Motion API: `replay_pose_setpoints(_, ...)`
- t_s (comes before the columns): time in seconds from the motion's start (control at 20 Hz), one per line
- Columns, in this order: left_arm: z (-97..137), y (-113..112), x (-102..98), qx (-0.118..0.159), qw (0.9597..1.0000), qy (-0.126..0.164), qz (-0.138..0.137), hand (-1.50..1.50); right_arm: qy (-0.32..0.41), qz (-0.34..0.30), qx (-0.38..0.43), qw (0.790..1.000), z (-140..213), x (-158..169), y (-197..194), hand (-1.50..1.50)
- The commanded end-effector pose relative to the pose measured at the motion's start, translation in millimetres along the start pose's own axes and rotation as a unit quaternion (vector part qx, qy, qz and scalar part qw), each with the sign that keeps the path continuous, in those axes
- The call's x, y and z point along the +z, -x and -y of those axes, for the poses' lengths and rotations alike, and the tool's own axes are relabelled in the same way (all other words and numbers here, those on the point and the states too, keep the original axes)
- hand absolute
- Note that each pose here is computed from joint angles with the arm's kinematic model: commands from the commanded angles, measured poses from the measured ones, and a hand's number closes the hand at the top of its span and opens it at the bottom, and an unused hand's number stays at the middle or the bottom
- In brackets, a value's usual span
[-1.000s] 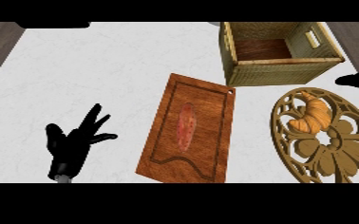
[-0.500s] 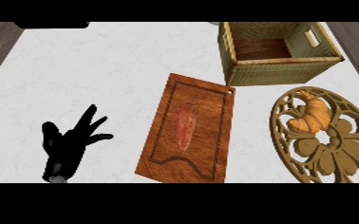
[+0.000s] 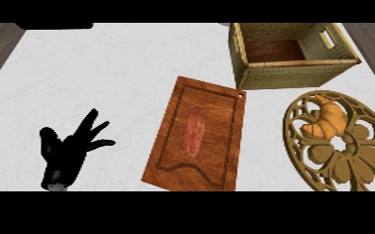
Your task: Pick the croissant from the placemat and place it in the basket
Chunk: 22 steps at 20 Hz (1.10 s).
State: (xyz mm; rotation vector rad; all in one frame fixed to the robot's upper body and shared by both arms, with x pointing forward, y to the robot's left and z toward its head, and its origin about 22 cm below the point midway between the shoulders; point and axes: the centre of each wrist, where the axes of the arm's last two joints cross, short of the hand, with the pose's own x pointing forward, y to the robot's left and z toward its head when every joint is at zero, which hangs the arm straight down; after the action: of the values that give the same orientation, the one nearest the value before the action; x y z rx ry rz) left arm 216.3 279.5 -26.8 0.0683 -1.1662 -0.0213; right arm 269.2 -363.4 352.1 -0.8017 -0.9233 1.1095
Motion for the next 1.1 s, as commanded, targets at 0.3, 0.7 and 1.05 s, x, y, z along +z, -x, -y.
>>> replay_pose_setpoints(0.3, -16, 26, 10, -0.035, 0.9959, -0.036, -0.075, 0.0, -0.003, 0.009, -0.038, 0.999, -37, -17, -1, -1.5)
replay_pose_setpoints(0.7, -7, 33, -5, -0.033, 0.9966, -0.028, -0.069, 0.0, -0.005, 0.004, -0.04, 0.999, -92, -57, 5, -1.5)
replay_pose_setpoints(1.05, -18, 30, 8, -0.023, 0.9963, -0.026, -0.078, 0.0, -0.026, -0.024, -0.023, 0.999, -123, -70, 14, -1.5)
